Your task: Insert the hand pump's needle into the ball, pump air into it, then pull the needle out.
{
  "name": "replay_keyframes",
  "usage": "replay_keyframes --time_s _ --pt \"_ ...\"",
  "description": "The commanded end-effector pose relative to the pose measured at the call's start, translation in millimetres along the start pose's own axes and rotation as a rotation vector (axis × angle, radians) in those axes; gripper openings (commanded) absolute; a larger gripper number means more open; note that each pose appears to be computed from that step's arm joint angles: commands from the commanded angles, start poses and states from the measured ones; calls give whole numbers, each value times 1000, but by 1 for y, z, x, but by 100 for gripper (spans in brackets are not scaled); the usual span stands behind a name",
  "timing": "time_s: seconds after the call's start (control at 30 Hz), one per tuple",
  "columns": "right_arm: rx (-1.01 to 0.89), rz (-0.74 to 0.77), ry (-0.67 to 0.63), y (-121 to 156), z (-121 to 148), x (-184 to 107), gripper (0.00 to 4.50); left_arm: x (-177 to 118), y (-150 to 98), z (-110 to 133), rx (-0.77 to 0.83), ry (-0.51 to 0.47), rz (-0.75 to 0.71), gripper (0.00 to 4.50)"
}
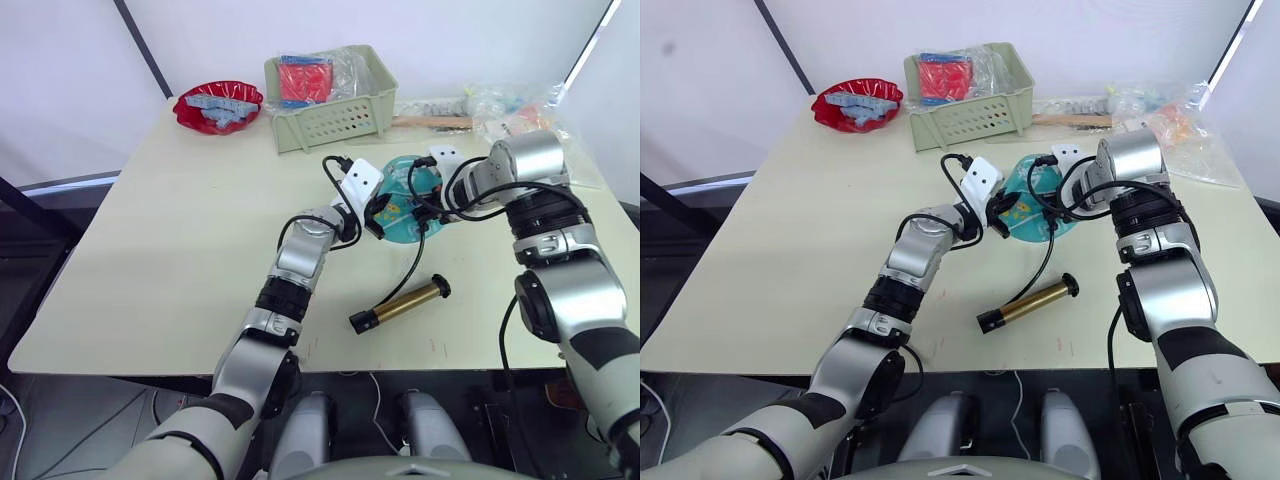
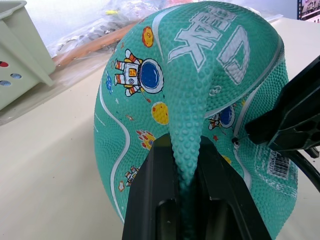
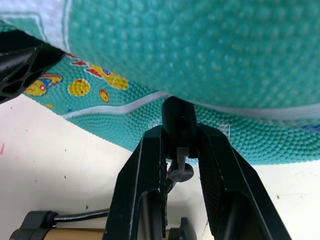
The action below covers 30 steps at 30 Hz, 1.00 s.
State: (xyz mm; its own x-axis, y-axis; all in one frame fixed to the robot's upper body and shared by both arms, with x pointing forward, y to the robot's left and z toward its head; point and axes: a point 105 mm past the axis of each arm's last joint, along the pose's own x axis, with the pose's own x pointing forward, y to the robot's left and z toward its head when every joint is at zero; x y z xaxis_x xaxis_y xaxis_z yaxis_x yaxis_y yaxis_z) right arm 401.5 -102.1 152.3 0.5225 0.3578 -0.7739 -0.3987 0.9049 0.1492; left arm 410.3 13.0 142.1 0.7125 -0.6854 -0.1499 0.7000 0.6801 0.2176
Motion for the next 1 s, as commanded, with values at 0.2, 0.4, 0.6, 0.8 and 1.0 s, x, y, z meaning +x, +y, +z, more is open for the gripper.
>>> replay_keyframes --time_s 0.2,0.4,0.6,0.8,1.0 --pt "-116 90 -85 16 1 13 38 11 -45 -6 -7 11 -166 1" --pt "-146 71 -118 4 -2 -3 38 10 -38 -6 -4 15 -148 1" --pt "-193 71 -129 4 -8 -21 38 10 -34 -6 -2 15 -137 1" --pt "-251 51 -168 3 -12 -31 38 11 -35 -7 0 17 -139 1" --pt "-290 44 -202 2 -18 -37 38 12 -34 -8 3 18 -138 1"
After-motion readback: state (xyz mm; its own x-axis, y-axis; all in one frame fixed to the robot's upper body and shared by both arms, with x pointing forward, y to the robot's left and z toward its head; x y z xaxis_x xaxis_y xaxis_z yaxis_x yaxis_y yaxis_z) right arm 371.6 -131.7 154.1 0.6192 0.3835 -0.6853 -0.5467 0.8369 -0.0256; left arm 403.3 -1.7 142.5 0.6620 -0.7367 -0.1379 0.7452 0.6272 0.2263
